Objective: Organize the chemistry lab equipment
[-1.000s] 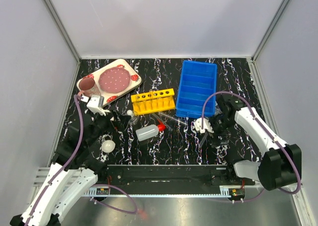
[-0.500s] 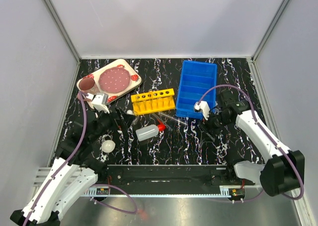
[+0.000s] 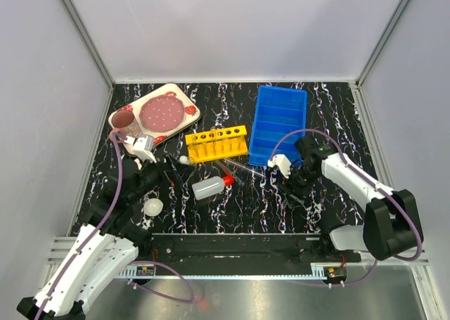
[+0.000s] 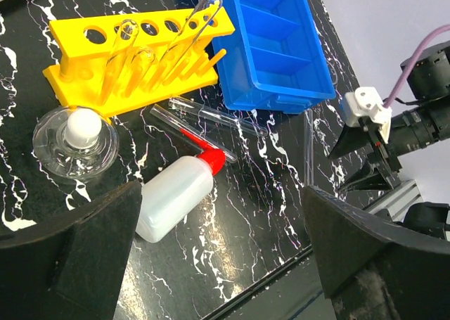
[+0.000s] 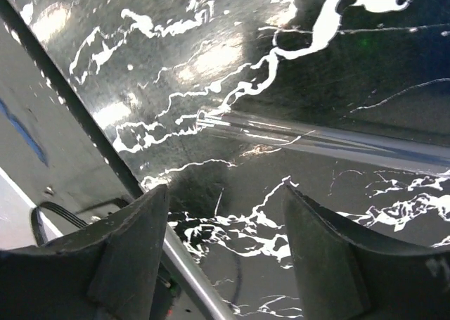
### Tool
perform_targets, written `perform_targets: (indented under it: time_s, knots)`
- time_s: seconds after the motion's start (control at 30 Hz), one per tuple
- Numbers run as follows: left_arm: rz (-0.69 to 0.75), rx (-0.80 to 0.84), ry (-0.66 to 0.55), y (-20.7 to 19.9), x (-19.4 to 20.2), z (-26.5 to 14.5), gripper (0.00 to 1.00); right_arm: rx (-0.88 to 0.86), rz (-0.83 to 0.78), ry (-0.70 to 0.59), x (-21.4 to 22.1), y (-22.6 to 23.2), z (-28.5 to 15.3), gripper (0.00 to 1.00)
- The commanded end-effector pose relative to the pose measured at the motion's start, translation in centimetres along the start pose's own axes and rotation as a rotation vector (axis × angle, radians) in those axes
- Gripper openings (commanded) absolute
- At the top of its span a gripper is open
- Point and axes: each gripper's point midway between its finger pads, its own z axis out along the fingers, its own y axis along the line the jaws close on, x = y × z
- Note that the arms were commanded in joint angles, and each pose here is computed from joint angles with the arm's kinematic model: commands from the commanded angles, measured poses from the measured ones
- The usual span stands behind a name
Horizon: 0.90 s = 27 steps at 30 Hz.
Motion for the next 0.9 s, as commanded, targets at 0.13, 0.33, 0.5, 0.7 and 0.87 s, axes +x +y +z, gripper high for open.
perform_targets:
  time_s: [0.13,0.33,0.5,0.7,0.87]
  knots:
    - [-0.012,0.063,-0.036,-1.3,-1.1,0.6,0.99,-0.093,-0.757,-0.102,-0.2,2.3,-1.3,0.87]
    - [-0.03,0.074,-0.019,-1.5,-0.7,0.7,0.99,-0.134,-1.039,-0.11,-1.2,1.4,0.3,0.89]
    - [-0.045,0.086,-0.029,-1.5,-0.4,0.5,0.99,-0.086,-1.145,-0.027,-0.8,-0.9,2.0,0.88]
    - [-0.048,0.098,-0.028,-1.7,-0.4,0.4,0.99,-0.068,-1.185,0.037,-0.4,-2.8,3.7,0.85]
    - [-0.04,0.1,-0.027,-1.9,-0.6,0.4,0.99,-0.075,-1.189,0.062,-0.2,-3.2,4.4,0.77]
